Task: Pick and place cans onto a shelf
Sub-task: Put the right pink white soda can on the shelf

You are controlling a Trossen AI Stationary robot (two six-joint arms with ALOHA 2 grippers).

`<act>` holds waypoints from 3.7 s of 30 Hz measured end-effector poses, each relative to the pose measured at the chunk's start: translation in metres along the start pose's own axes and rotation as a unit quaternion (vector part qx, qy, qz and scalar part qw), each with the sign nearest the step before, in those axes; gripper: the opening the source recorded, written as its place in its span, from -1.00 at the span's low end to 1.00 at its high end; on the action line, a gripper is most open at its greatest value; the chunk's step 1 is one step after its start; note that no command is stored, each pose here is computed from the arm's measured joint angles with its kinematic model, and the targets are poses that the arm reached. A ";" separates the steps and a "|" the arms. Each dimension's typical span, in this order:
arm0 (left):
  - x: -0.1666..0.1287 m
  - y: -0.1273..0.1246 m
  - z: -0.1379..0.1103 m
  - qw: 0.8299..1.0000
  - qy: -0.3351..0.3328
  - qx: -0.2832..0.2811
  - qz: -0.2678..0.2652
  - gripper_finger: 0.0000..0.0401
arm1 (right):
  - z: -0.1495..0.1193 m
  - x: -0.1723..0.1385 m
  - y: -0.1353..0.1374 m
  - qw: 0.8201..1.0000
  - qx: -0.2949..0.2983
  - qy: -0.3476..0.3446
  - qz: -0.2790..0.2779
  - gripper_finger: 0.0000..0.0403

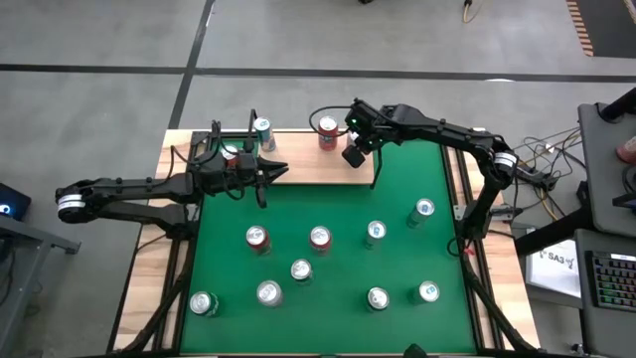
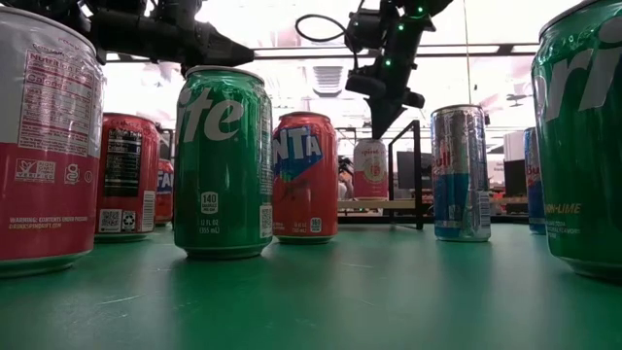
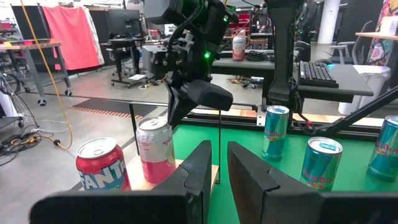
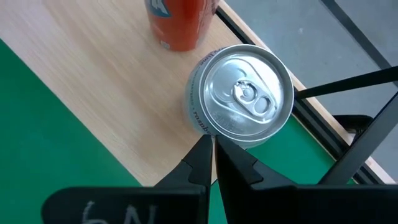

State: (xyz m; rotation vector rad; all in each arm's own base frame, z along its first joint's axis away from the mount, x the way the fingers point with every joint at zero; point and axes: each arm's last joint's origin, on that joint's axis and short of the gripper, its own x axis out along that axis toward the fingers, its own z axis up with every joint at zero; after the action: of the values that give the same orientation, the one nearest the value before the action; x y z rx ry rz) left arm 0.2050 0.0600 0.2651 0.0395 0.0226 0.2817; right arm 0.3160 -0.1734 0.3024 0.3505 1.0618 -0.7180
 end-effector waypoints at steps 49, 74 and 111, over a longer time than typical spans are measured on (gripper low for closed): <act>0.000 0.000 0.000 1.000 0.000 0.009 0.002 -0.82 | 0.015 0.025 0.013 0.998 0.013 -0.056 -0.010 -0.94; 0.000 0.000 0.000 1.000 0.000 0.010 0.002 -0.82 | 0.015 0.025 0.012 0.998 0.018 -0.054 -0.012 -0.94; -0.002 -0.031 0.007 0.994 -0.030 -0.072 -0.075 -0.82 | -0.009 -0.050 0.056 0.991 -0.062 -0.110 0.048 -0.94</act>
State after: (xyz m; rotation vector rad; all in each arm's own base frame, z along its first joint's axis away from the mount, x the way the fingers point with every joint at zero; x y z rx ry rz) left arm 0.2114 0.0294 0.2713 -0.0965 -0.0546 0.1303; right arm 0.3337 -0.1095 0.3382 0.2080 0.8693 -0.5856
